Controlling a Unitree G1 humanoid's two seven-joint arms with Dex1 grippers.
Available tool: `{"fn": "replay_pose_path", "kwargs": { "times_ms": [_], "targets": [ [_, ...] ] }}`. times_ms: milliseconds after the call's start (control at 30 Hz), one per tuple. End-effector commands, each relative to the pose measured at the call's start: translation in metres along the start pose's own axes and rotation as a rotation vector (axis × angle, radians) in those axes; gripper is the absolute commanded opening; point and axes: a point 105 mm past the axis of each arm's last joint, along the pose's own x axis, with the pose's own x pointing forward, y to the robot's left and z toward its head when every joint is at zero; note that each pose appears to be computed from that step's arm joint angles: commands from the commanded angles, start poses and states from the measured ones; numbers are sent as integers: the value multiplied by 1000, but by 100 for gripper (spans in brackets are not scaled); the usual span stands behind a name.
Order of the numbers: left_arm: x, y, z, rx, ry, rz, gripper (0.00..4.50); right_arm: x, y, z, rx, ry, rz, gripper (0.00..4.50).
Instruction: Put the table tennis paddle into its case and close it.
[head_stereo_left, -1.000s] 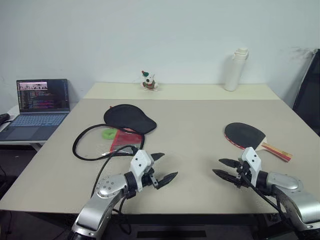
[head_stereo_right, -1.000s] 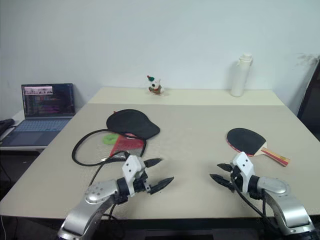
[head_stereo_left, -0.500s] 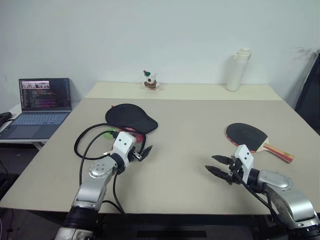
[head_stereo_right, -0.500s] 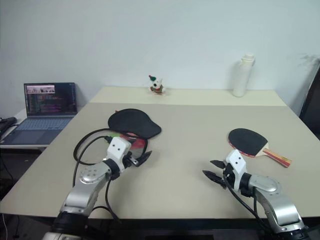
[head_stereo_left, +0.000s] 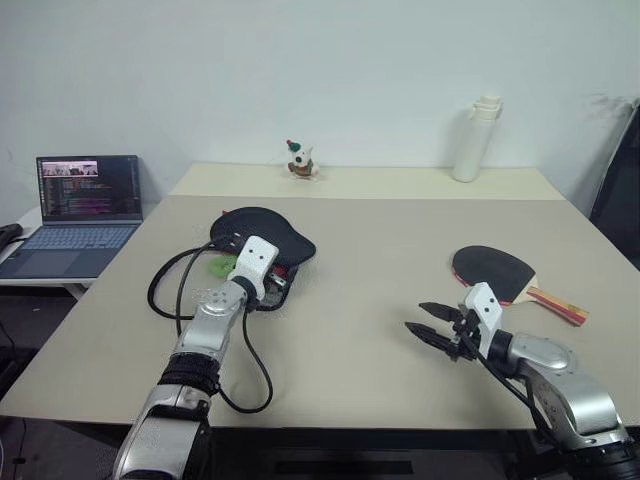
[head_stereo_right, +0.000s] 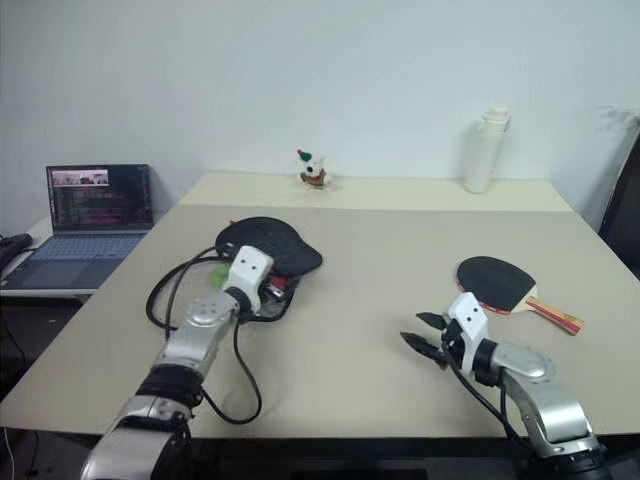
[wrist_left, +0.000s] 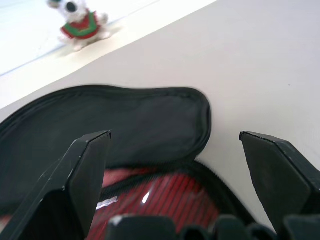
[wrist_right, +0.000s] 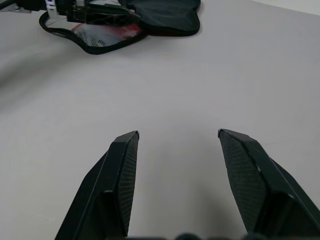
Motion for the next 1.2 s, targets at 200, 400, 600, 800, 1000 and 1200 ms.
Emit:
{"fn": "replay_pose_path", "kwargs": {
  "times_ms": [200, 400, 600, 800, 1000, 1200],
  "targets": [
    [12, 22, -10, -15, 99, 22, 450, 7, 16, 89, -24, -247, 116, 279],
    [18, 15, -10, 3, 126, -14, 450, 9, 24, 118, -86, -283, 160, 279],
    [20, 5, -17, 5, 152, -50, 357, 6, 21, 113, -88, -270, 125, 284],
    [19, 1, -20, 0, 156, -72, 151, 3, 18, 107, -82, -259, 99, 284],
    [18, 6, -21, 18, 158, -46, 3, 1, 12, 109, -81, -265, 71, 284],
    [20, -2, -14, 12, 123, -101, 3, -1, 8, 110, -86, -265, 54, 284]
  ]
}}
